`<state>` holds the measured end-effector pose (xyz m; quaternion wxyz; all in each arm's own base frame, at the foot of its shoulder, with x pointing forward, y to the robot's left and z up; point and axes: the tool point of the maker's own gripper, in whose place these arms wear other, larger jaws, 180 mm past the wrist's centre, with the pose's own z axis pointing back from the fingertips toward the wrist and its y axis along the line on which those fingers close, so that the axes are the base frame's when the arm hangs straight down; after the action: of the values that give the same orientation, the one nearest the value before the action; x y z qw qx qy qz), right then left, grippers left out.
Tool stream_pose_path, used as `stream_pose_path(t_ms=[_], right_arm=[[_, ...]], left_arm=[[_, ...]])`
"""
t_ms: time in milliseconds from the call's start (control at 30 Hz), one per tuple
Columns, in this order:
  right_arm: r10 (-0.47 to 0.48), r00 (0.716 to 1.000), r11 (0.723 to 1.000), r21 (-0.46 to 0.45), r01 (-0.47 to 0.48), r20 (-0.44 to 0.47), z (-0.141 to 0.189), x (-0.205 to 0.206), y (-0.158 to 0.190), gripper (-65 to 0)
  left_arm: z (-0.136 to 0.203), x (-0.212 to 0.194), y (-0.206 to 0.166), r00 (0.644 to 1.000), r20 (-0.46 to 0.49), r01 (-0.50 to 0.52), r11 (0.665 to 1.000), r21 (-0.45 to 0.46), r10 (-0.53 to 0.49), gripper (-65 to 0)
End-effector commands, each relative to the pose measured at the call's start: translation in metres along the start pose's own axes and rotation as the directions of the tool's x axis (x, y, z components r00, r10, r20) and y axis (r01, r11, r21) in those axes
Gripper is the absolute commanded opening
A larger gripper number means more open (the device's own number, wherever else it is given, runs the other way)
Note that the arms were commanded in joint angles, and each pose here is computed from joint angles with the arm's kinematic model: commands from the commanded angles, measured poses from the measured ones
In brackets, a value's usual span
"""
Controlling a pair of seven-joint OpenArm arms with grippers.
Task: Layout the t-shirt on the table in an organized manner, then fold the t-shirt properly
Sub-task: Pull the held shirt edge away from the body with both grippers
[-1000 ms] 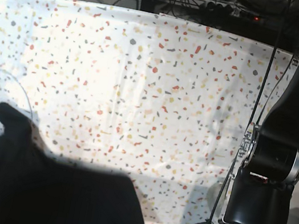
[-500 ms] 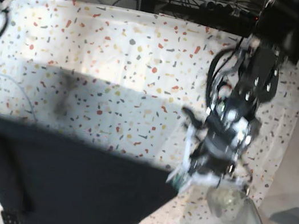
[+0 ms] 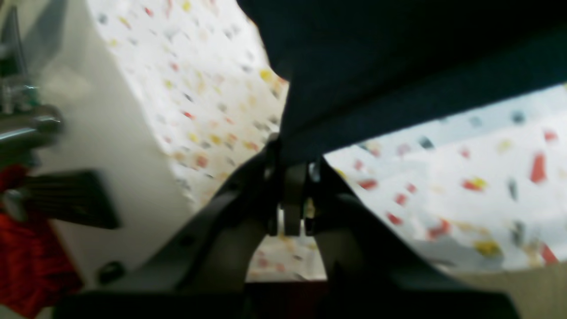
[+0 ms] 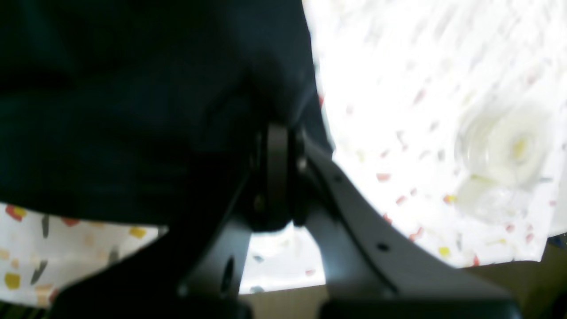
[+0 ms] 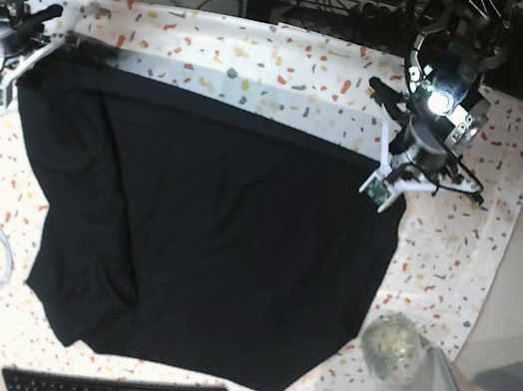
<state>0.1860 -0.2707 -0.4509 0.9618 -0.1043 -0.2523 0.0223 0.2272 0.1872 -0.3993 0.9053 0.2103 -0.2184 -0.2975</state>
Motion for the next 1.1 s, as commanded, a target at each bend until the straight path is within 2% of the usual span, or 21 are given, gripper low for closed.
stream_pose_path(t_ms=[0,100,167,200,233,300,333,433,500,567,633,700,800,933,1067], right_arm=[[0.000,0.999,0.999,-0.033,0.001,0.037,0.004,0.011,-0.011,-65.0],[-0.045,0.999,0.998,-0.051,0.046,0.025,0.008,0.001,-0.015,-65.0],[-0.043,0.998,0.995,-0.086,0.046,0.038,0.020,0.004,-0.024,-65.0],[-0.028,0.999,0.994,-0.108,0.031,0.031,0.028,0.005,-0.029,-60.9],[-0.015,0.999,0.991,-0.130,0.020,0.040,0.039,0.008,-0.034,-51.0],[-0.023,0.992,0.992,-0.119,0.038,0.123,0.060,0.024,-0.035,-35.1],[-0.043,0.984,0.993,-0.104,0.062,0.175,0.069,0.032,-0.035,-31.8],[-0.154,0.936,0.981,-0.061,0.182,0.317,0.085,0.057,-0.048,-34.1],[-0.159,0.920,0.979,-0.064,0.194,0.358,0.084,0.075,-0.055,-35.3],[-0.142,0.913,0.985,-0.037,0.169,0.383,0.073,0.100,-0.050,-35.3],[-0.081,0.922,0.996,0.006,0.085,0.378,0.050,0.127,-0.037,-35.3],[-0.014,0.943,0.998,0.068,-0.009,0.333,0.018,0.148,-0.015,-35.1],[0.060,0.971,0.980,0.170,-0.102,0.233,-0.034,0.159,0.017,-35.3],[0.039,0.983,0.966,0.246,-0.083,0.180,-0.075,0.164,0.027,-35.6],[0.060,0.992,0.959,0.268,-0.087,0.108,-0.098,0.146,0.031,-35.6]], left_arm=[[0.003,0.002,0.009,1.000,0.022,0.003,0.999,0.034,-0.004,-65.0],[0.005,-0.001,-0.006,0.999,0.051,0.014,1.000,0.007,-0.014,-65.0],[0.005,-0.006,-0.013,0.999,0.042,0.011,1.000,-0.013,-0.010,-65.0],[0.005,-0.007,-0.016,0.999,0.036,0.008,1.000,-0.017,-0.007,-65.0],[0.004,-0.010,-0.016,1.000,0.029,0.006,1.000,-0.017,-0.005,-65.0],[0.001,-0.019,-0.019,1.000,0.003,0.011,1.000,-0.025,-0.011,-65.0],[-0.001,-0.022,-0.021,1.000,-0.009,0.015,0.999,-0.029,-0.015,-65.0],[-0.008,-0.032,-0.027,0.999,-0.041,0.022,0.999,-0.046,-0.024,-65.0],[-0.010,-0.037,-0.030,0.998,-0.056,0.024,0.998,-0.054,-0.027,-65.0],[-0.013,-0.041,-0.033,0.997,-0.072,0.026,0.998,-0.063,-0.031,-65.0],[-0.016,-0.046,-0.036,0.996,-0.087,0.027,0.997,-0.071,-0.034,-65.0],[-0.017,-0.048,-0.038,0.995,-0.095,0.027,0.997,-0.078,-0.035,-65.0],[-0.017,-0.048,-0.038,0.995,-0.096,0.029,0.997,-0.075,-0.036,-65.0],[-0.017,-0.049,-0.038,0.995,-0.097,0.029,0.997,-0.076,-0.037,-65.0],[-0.017,-0.050,-0.038,0.994,-0.099,0.029,0.997,-0.076,-0.036,-65.0]])
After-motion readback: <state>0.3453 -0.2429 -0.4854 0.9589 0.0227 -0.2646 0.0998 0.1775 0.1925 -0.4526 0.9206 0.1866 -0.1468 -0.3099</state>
